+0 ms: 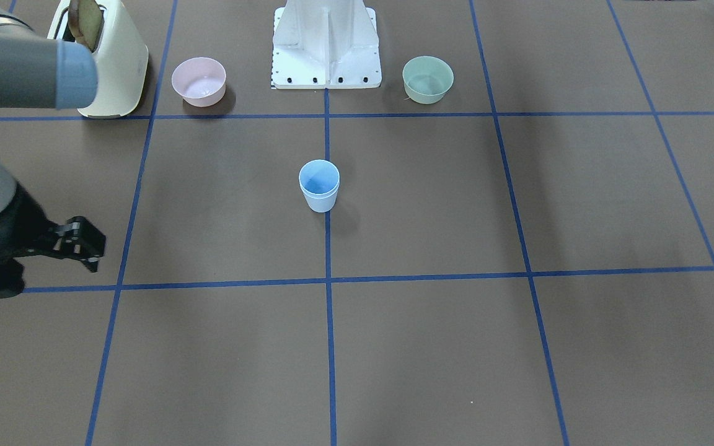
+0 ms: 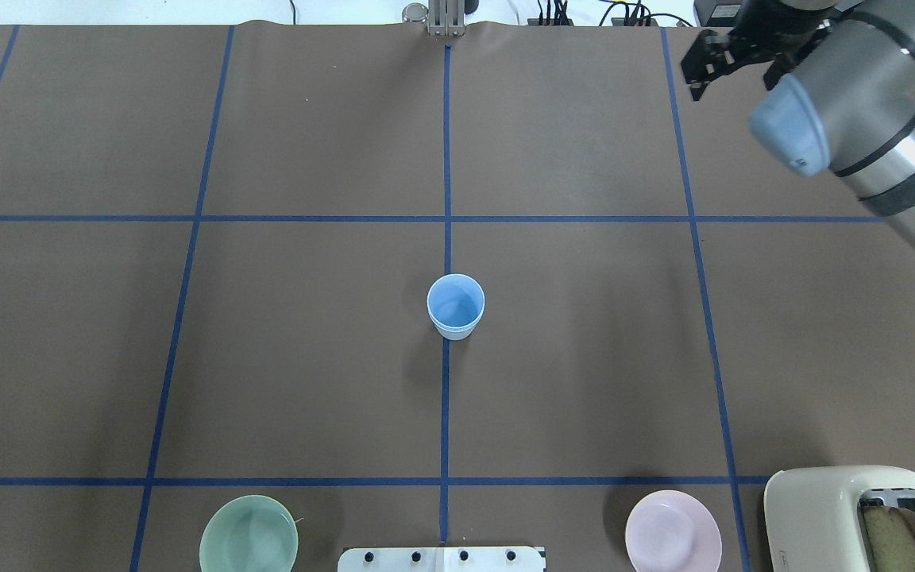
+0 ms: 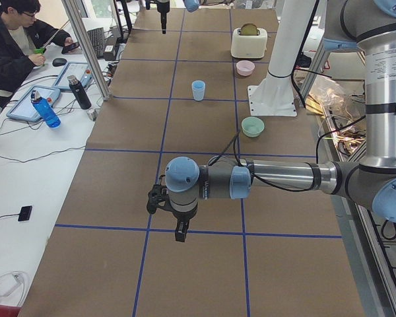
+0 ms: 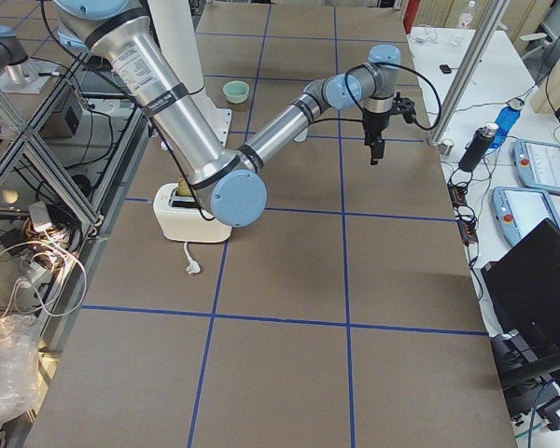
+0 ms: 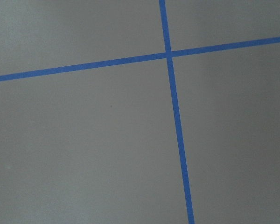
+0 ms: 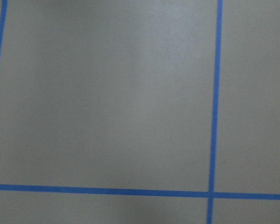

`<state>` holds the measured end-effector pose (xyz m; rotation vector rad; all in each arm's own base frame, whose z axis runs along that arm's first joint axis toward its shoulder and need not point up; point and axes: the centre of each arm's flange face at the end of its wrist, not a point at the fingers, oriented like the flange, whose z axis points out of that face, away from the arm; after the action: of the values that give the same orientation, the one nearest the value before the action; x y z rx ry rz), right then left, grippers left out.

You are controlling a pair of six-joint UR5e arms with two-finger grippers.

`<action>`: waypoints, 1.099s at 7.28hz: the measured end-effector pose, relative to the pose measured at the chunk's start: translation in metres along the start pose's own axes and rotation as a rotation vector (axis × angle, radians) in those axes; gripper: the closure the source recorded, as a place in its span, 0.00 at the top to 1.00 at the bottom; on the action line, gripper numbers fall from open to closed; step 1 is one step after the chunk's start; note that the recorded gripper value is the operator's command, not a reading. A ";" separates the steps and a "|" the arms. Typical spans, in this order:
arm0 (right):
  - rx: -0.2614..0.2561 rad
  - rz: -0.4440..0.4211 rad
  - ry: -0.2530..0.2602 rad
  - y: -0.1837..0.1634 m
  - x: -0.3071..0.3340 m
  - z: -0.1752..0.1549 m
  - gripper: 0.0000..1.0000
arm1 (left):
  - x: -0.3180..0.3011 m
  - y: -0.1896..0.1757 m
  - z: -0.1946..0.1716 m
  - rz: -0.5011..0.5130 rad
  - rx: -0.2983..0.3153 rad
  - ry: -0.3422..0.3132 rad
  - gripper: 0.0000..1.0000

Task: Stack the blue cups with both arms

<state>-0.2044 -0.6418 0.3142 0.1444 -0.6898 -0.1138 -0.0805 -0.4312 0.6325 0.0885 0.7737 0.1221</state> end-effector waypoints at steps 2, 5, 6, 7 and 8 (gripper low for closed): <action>-0.043 -0.046 0.027 0.034 0.147 0.011 1.00 | 0.014 -0.005 -0.004 0.016 0.004 -0.033 0.98; -0.061 0.028 0.052 0.138 0.299 0.054 1.00 | 0.017 -0.005 -0.005 0.021 0.005 -0.044 0.98; -0.078 0.050 0.061 0.166 0.320 0.067 1.00 | 0.015 -0.002 -0.002 0.017 0.000 -0.040 0.98; -0.094 0.066 0.065 0.184 0.332 0.076 1.00 | 0.012 0.000 0.001 0.014 -0.005 -0.034 0.98; -0.102 0.079 0.064 0.192 0.336 0.080 1.00 | 0.010 0.004 0.004 0.012 -0.010 -0.031 0.98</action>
<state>0.0126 -0.5113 0.6178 0.0225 -0.6234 -0.0686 -0.0711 -0.4261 0.6293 0.0850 0.7416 0.1360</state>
